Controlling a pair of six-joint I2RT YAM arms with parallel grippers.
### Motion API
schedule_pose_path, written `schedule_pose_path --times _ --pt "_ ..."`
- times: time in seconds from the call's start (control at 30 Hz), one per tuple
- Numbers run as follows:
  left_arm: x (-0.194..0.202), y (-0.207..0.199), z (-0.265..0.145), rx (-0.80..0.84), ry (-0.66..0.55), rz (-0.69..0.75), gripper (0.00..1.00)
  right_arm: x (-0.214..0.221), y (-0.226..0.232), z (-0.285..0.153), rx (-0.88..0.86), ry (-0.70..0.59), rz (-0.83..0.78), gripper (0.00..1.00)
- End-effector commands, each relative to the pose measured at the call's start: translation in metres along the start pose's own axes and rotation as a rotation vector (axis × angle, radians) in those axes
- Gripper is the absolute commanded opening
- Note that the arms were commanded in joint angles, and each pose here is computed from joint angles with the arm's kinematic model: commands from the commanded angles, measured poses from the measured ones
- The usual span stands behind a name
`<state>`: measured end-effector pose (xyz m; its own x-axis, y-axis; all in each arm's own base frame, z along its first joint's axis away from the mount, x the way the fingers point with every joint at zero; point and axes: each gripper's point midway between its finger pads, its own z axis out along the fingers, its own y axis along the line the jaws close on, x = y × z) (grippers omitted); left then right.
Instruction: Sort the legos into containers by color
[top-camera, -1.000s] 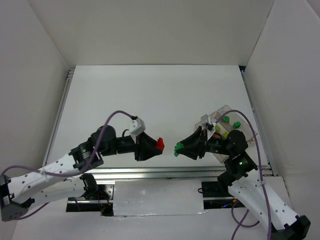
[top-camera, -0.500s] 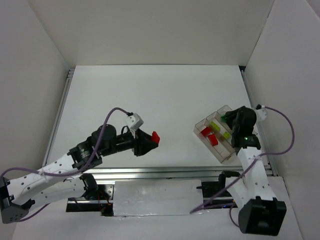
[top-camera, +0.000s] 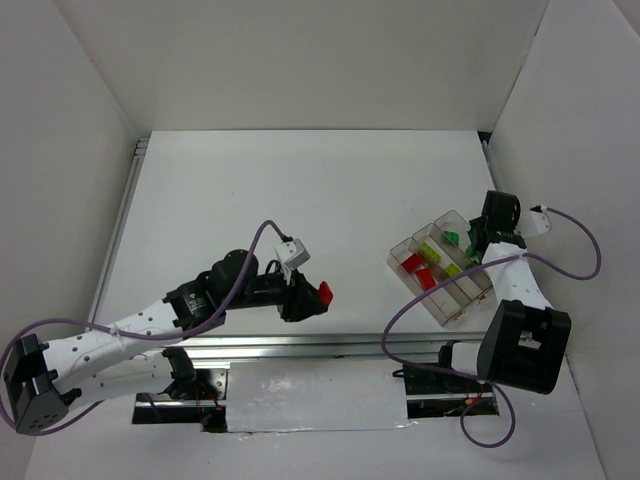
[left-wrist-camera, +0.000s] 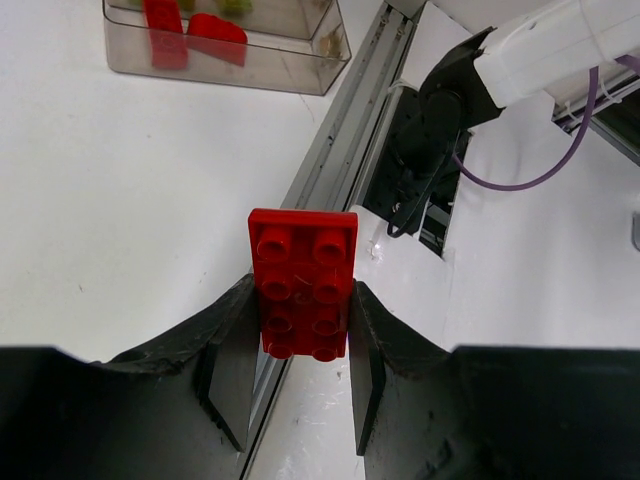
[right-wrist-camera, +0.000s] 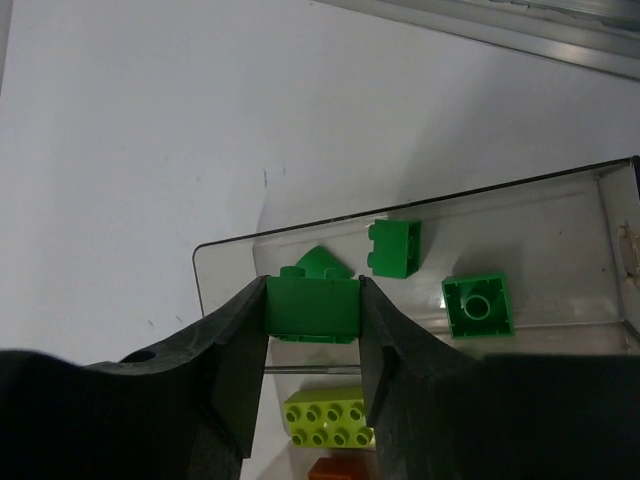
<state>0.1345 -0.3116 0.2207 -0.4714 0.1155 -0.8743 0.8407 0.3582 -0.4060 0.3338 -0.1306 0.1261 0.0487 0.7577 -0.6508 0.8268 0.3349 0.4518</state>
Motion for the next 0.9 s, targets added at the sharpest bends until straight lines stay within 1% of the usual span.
schedule_pose_path --times 0.0,0.03,0.07,0.13,0.17,0.2,0.23,0.37,0.4,0.43,0.47,0.5,0.53,0.57,0.6,0.63,0.67,0.7,0.73,0.77,0.8,0.83,0.87 --pt "-0.021 -0.015 0.004 0.075 -0.065 0.041 0.0 -0.013 0.012 0.001 -0.047 -0.049 0.038 0.48" --pt "-0.022 -0.015 0.006 0.075 -0.065 0.042 0.0 -0.012 0.012 0.001 -0.05 -0.044 0.033 0.53" --pt "-0.022 -0.014 0.007 0.071 -0.062 0.042 0.0 -0.011 0.014 0.003 -0.053 -0.037 0.028 0.61" --pt "-0.025 -0.011 0.011 0.058 -0.064 0.039 0.0 -0.007 0.018 0.004 -0.068 -0.012 0.014 0.71" --pt "-0.024 -0.01 0.014 0.057 -0.059 0.035 0.0 -0.006 0.022 0.003 -0.084 -0.004 0.008 0.82" --pt "-0.027 -0.011 0.016 0.063 -0.063 0.034 0.0 -0.005 0.025 0.002 -0.098 0.01 0.005 0.88" --pt "-0.03 -0.013 0.018 0.07 -0.071 0.033 0.03 -0.006 0.028 0.001 -0.11 0.011 0.003 0.99" --pt "-0.034 -0.007 0.036 0.056 -0.055 0.003 0.03 -0.009 0.033 -0.01 -0.123 0.024 0.007 1.0" --pt "-0.043 -0.01 0.039 0.059 -0.069 -0.008 0.04 -0.008 0.037 -0.016 -0.149 0.042 0.01 1.0" --pt "-0.048 -0.009 0.044 0.055 -0.075 -0.014 0.04 -0.016 0.043 -0.032 -0.199 0.032 0.026 1.0" --pt "-0.044 -0.004 0.054 0.047 -0.053 -0.03 0.06 -0.018 0.045 -0.043 -0.228 0.034 0.027 1.0" --pt "-0.059 -0.008 0.06 0.057 -0.075 -0.028 0.07 -0.021 0.048 -0.056 -0.266 0.03 0.027 1.0" --pt "-0.062 -0.009 0.067 0.07 -0.067 -0.02 0.07 -0.032 0.056 -0.087 -0.364 0.011 0.036 1.0" --pt "-0.067 -0.007 0.084 0.072 -0.051 -0.022 0.08 -0.03 0.056 -0.103 -0.397 0.012 0.014 1.0" --pt "-0.07 -0.006 0.092 0.076 -0.045 -0.019 0.1 -0.043 0.058 -0.136 -0.481 -0.032 0.037 1.0" --pt "-0.059 0.001 0.111 0.086 0.002 -0.025 0.13 -0.035 0.055 -0.147 -0.532 -0.021 0.026 1.0" --pt "-0.075 -0.004 0.121 0.11 -0.027 -0.008 0.14 -0.033 0.053 -0.158 -0.57 -0.02 0.024 1.0" --pt "-0.079 -0.002 0.13 0.108 -0.029 -0.023 0.15 -0.036 0.048 -0.18 -0.629 -0.039 0.032 0.99" --pt "-0.063 0.008 0.152 0.113 0.019 -0.045 0.16 -0.03 0.04 -0.189 -0.636 -0.011 0.011 1.0" --pt "-0.082 0.001 0.163 0.142 -0.009 -0.042 0.17 -0.028 0.034 -0.197 -0.642 -0.007 0.0 1.0" --pt "-0.061 0.015 0.187 0.134 0.048 -0.062 0.2 -0.031 0.025 -0.215 -0.671 -0.022 -0.005 1.0" --pt "-0.083 0.007 0.198 0.173 0.018 -0.048 0.21 -0.031 0.021 -0.225 -0.691 -0.021 -0.007 1.0" --pt "-0.082 0.01 0.211 0.179 0.027 -0.061 0.23 -0.035 0.016 -0.243 -0.736 -0.046 0.006 1.0"
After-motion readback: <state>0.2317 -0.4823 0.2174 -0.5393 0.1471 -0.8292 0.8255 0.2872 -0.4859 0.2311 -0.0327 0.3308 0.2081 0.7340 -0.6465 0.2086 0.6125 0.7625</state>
